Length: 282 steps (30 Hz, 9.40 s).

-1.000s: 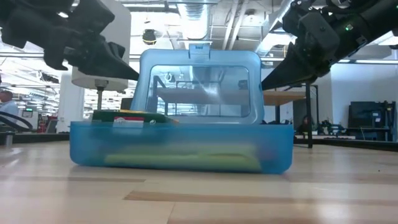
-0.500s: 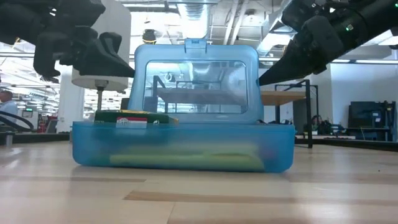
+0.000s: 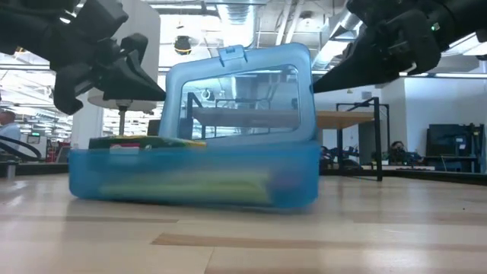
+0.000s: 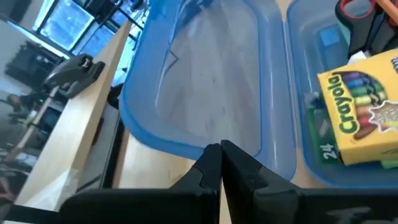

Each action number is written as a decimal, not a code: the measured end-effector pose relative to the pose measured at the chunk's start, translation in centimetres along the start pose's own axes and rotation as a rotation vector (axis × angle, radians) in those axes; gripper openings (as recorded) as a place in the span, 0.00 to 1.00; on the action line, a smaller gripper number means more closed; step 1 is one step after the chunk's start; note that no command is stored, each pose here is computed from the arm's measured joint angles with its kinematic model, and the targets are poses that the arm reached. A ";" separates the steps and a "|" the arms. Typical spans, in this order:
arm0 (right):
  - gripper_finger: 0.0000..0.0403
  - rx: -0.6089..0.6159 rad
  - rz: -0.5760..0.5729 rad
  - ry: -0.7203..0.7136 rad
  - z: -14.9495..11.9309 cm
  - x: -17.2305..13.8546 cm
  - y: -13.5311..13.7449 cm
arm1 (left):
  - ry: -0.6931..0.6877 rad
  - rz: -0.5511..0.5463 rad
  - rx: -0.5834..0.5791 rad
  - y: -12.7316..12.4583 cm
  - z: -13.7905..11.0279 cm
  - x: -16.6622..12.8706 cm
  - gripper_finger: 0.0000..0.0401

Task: Pack school essentials
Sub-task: Close the blue supply box, then return to Home Position

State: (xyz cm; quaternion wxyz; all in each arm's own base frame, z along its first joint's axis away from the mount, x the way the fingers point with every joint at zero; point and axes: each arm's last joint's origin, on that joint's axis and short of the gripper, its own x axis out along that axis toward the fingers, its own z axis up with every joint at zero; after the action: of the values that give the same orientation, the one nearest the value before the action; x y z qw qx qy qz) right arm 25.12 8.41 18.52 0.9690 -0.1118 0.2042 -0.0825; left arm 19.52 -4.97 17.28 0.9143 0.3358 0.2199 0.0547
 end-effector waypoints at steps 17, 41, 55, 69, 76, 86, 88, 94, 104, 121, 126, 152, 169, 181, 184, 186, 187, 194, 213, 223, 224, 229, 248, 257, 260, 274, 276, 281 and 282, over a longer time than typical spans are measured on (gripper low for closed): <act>0.02 0.019 -0.072 0.037 -0.2 0.4 -1.2 | -0.034 -0.001 -0.073 0.4 0.4 -0.4 0.00; 0.02 0.329 -0.185 0.392 -5.4 3.5 -4.3 | 0.239 0.016 -0.597 2.6 -8.4 -0.6 0.00; 0.02 0.426 -0.191 0.463 -8.6 6.8 -5.7 | 0.326 -0.099 -0.695 2.6 -11.7 3.4 0.00; 0.02 0.468 -0.166 0.439 -8.5 7.1 -6.3 | 0.312 -0.114 -0.713 2.7 -12.1 6.9 0.00; 0.02 0.491 -0.147 0.408 -8.3 7.3 -6.6 | 0.274 -0.127 -0.719 2.9 -11.8 7.0 0.00; 0.05 0.512 -0.135 0.329 -7.5 7.6 -6.8 | 0.249 -0.153 -0.715 2.9 -11.7 7.0 0.00; 0.04 0.514 -0.134 0.317 -7.4 7.6 -6.9 | 0.242 -0.163 -0.716 2.9 -11.6 6.9 0.00; 0.03 0.507 -0.139 0.280 -6.6 7.4 -7.1 | 0.178 -0.182 -0.717 3.4 -10.8 6.5 0.00; 0.04 0.525 -0.128 0.156 -3.8 6.0 -7.8 | 0.036 -0.189 -0.690 5.1 -8.4 4.8 0.00; 0.04 0.522 0.128 -0.138 0.3 4.1 -2.7 | -0.223 -0.423 -0.556 2.5 -2.2 0.0 0.00; 0.05 0.508 0.196 -0.152 0.3 4.8 -0.1 | -0.237 -0.498 -0.558 0.4 -0.9 -1.0 0.00; 0.05 0.474 0.338 -0.063 0.3 9.8 8.0 | -0.220 -0.559 -0.566 -7.7 0.9 -1.3 0.00; 0.05 0.478 0.309 0.108 -1.4 9.6 8.5 | -0.152 -0.607 -0.598 -9.2 0.0 -0.3 0.00; 0.05 0.443 0.305 0.128 -1.2 9.3 8.2 | -0.147 -0.639 -0.611 -9.1 0.0 -0.5 0.00; 0.05 0.399 0.317 0.087 -0.2 8.6 7.8 | -0.229 -0.644 -0.614 -8.2 0.9 -1.1 0.00; 0.05 0.376 0.326 0.042 0.9 8.0 7.4 | -0.290 -0.634 -0.615 -7.4 1.6 -1.6 0.00; 0.05 0.367 0.330 0.015 1.7 7.6 7.1 | -0.321 -0.626 -0.613 -7.0 1.9 -1.9 0.00; 0.04 0.238 0.258 -0.102 5.2 5.0 5.1 | -0.495 -0.397 -0.585 -3.3 3.5 -3.7 0.00; 0.03 0.204 0.116 -0.236 4.8 -1.4 -0.3 | -0.575 -0.180 -0.534 6.5 2.4 -6.8 0.00; 0.03 0.166 0.092 -0.410 3.2 -5.9 -2.0 | -0.645 -0.138 -0.584 6.5 -0.8 -9.9 0.00; 0.03 0.161 0.091 -0.416 2.9 -6.1 -2.2 | -0.654 -0.135 -0.591 6.4 -1.1 -10.1 0.00; 0.03 0.114 0.070 -0.427 1.1 -7.2 -3.1 | -0.650 -0.117 -0.591 5.8 -2.8 -10.8 0.00; 0.03 0.212 0.040 -0.579 -4.7 -10.4 -5.7 | -0.539 -0.143 -0.646 2.5 -6.1 -8.4 0.00; 0.03 0.198 0.034 -0.529 -6.5 -9.9 -5.6 | -0.551 -0.199 -0.673 2.0 -6.4 -8.1 0.00; 0.03 0.191 0.017 -0.523 -6.6 -9.8 -5.7 | -0.557 -0.226 -0.665 1.9 -6.3 -8.1 0.00; 0.03 0.183 -0.031 -0.510 -6.7 -9.4 -6.5 | -0.637 -0.281 -0.643 2.2 -5.8 -8.6 0.00; 0.03 0.145 -0.017 -0.554 -6.4 -9.6 -6.6 | -0.643 -0.275 -0.638 2.3 -5.7 -8.6 0.00; 0.03 0.087 -0.047 -0.657 -5.6 -10.7 -7.0 | -0.636 -0.273 -0.605 2.2 -5.8 -8.6 0.00; 0.03 0.077 -0.049 -0.661 -5.6 -10.9 -7.0 | -0.636 -0.270 -0.596 2.2 -5.8 -8.6 0.00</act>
State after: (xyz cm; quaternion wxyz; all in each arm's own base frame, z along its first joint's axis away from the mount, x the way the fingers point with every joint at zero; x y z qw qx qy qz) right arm 12.15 2.88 19.38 0.9841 -0.1007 -0.1270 -0.0726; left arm 9.39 -1.98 17.92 0.9921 0.0262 -0.0552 -0.1100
